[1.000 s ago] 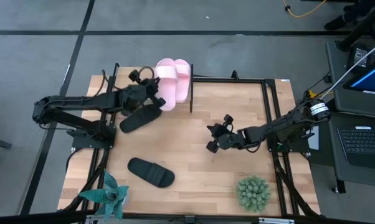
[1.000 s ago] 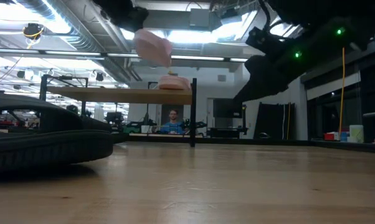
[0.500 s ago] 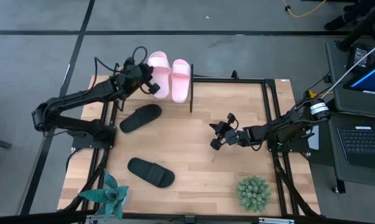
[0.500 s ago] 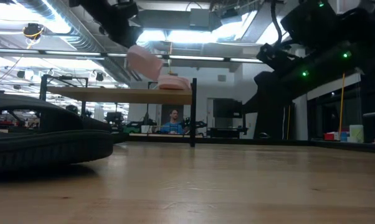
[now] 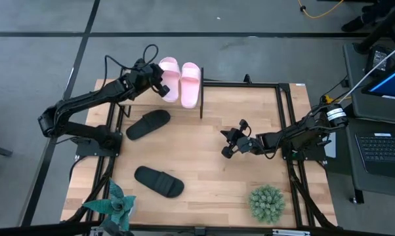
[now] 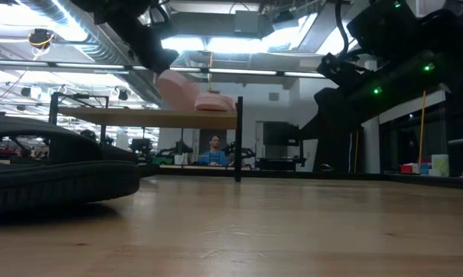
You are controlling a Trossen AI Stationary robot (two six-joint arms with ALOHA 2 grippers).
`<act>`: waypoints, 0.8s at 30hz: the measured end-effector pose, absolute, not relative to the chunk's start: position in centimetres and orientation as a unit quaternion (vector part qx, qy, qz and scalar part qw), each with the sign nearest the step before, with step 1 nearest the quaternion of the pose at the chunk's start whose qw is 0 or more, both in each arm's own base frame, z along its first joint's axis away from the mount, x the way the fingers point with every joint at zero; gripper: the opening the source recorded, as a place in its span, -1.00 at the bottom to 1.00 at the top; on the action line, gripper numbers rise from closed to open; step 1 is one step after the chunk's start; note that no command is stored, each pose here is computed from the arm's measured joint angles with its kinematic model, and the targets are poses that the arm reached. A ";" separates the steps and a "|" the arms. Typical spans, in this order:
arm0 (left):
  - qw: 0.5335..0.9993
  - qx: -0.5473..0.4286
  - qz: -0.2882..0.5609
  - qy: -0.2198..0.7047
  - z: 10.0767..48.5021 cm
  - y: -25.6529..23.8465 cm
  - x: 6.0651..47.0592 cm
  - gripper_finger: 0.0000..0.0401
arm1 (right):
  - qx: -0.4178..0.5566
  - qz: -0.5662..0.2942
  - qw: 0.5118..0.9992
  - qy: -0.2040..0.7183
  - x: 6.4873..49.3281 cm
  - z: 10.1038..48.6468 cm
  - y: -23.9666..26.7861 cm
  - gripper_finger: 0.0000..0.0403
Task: Pick and place slides into the shelf
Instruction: Put the pink slide on the shelf
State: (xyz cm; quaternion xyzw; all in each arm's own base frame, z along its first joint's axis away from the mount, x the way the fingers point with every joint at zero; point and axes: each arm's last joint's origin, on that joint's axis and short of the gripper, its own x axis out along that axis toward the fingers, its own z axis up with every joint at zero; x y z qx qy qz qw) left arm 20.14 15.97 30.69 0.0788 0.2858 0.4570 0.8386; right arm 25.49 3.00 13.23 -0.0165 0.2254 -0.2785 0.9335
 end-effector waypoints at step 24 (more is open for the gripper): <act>0.843 0.071 0.431 0.313 29.5 16.4 20.8 -1.00 | -0.017 -0.278 0.933 0.226 25.5 13.2 3.0 -0.99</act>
